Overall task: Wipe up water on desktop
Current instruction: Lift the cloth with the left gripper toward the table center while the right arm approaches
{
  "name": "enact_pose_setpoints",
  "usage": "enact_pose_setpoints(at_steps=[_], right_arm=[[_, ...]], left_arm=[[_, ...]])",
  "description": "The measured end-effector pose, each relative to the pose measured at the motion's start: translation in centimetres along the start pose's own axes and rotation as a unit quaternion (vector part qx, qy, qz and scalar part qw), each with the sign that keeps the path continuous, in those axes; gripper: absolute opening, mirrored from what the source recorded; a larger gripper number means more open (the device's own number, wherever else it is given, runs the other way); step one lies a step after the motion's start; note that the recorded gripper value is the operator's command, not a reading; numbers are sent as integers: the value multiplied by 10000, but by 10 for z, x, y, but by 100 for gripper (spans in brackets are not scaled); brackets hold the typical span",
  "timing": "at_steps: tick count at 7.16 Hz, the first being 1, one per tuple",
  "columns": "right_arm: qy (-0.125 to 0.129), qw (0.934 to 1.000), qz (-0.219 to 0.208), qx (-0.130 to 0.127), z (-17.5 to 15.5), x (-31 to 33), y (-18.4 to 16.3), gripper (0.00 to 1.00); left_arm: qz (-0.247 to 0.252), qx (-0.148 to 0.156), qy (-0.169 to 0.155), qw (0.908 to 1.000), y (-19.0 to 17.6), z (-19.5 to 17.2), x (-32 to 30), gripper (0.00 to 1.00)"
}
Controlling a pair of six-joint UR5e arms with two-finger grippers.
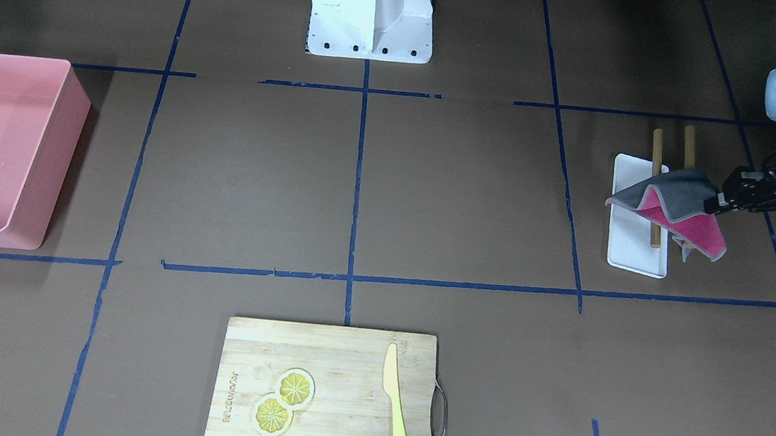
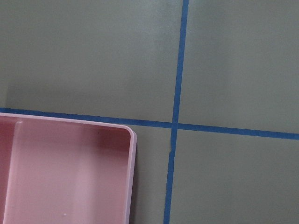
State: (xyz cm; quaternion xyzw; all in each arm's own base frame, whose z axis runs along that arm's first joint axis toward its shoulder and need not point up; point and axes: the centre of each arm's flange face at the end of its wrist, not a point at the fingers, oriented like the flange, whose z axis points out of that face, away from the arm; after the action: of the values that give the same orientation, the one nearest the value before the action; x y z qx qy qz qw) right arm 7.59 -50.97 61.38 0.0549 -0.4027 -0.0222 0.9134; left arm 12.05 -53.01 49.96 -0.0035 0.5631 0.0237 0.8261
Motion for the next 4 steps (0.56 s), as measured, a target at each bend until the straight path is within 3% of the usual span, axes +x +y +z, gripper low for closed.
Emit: enact_pose_setpoints(at_steps=[3,4], right_arm=[[-260,9997,-40,19,-1,-26,-4,94],[-362,9993,76,37,0,-48,-9,97]], left_arm=[[-486,95,140,9987,-33,-52,73,1],[-801,157,187,9965,-45,-65,111,1]])
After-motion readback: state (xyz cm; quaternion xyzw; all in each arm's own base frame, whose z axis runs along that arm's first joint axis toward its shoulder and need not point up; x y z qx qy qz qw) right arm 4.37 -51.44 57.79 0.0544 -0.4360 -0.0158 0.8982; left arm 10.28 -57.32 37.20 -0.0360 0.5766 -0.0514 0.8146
